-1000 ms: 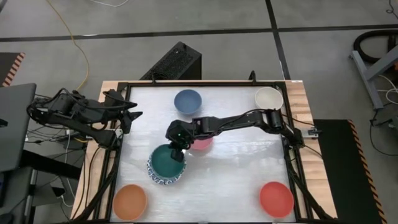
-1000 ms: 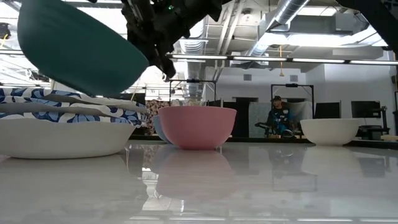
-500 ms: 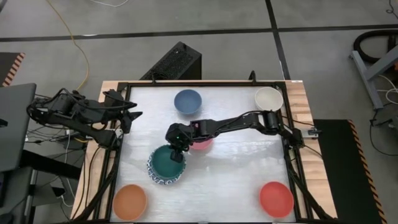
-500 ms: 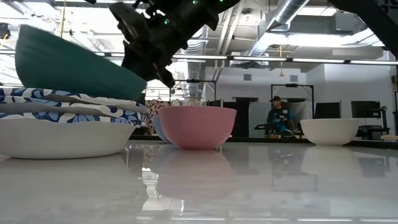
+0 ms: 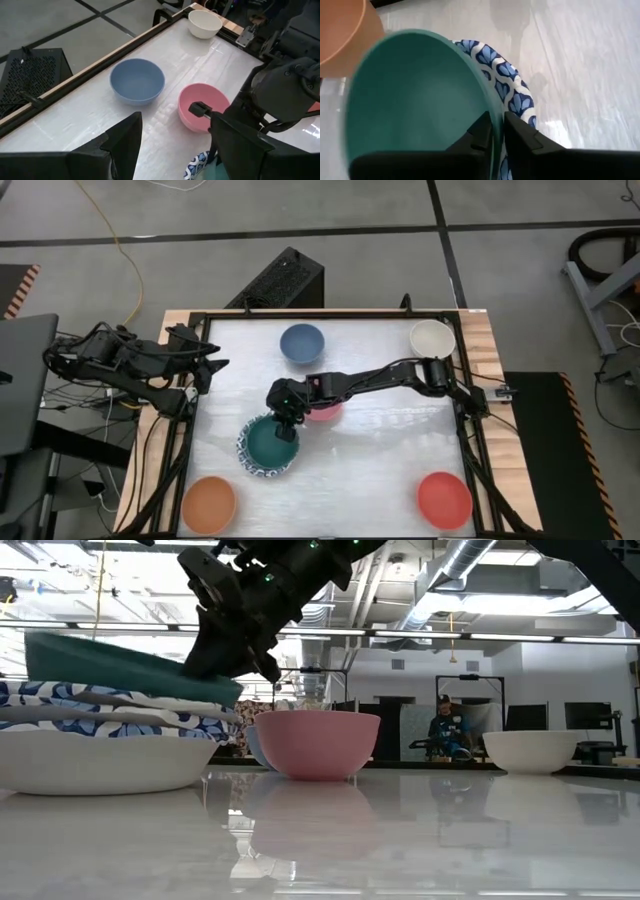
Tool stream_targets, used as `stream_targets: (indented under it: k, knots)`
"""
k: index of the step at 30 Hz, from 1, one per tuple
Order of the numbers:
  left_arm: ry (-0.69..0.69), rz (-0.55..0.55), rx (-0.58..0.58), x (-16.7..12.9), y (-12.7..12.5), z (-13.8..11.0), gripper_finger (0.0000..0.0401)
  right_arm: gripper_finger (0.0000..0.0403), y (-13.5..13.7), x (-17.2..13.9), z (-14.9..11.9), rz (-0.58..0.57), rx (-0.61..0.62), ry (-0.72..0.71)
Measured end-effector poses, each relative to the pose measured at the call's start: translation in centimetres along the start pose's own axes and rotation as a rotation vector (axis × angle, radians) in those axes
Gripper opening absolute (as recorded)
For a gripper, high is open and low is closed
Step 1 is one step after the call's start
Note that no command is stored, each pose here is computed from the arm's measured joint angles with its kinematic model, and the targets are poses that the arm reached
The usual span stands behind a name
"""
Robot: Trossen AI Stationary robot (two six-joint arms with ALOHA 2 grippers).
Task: Nest bowls inside each other
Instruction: Stack the green bowl on top of the patterned white paper bowl, then stack the blue bowl on top of the green bowl
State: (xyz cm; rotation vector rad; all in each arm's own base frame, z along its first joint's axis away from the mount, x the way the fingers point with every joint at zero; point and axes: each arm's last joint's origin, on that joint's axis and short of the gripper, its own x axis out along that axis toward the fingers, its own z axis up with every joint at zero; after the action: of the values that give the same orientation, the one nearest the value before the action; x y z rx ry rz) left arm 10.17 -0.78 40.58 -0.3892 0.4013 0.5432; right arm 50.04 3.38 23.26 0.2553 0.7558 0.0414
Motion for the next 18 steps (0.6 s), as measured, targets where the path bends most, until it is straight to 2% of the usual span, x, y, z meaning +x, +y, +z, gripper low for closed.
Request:
stream_targets:
  k: [10, 13, 18]
  knots:
    - [0.005, -0.006, 0.000, 0.0, 0.0, 0.0, 0.0224, 0.0128, -0.1, -0.4, 0.5, 0.031, 0.001, -0.029]
    - [0.006, -0.007, 0.000, 0.0, 0.0, 0.0, 0.0224, 0.0139, -0.4, -1.2, 1.4, 0.035, -0.001, -0.077]
    - [0.002, -0.002, 0.002, 0.0, 0.0, 0.0, 0.0224, 0.0145, -0.4, -1.6, 1.5, 0.052, 0.000, -0.069]
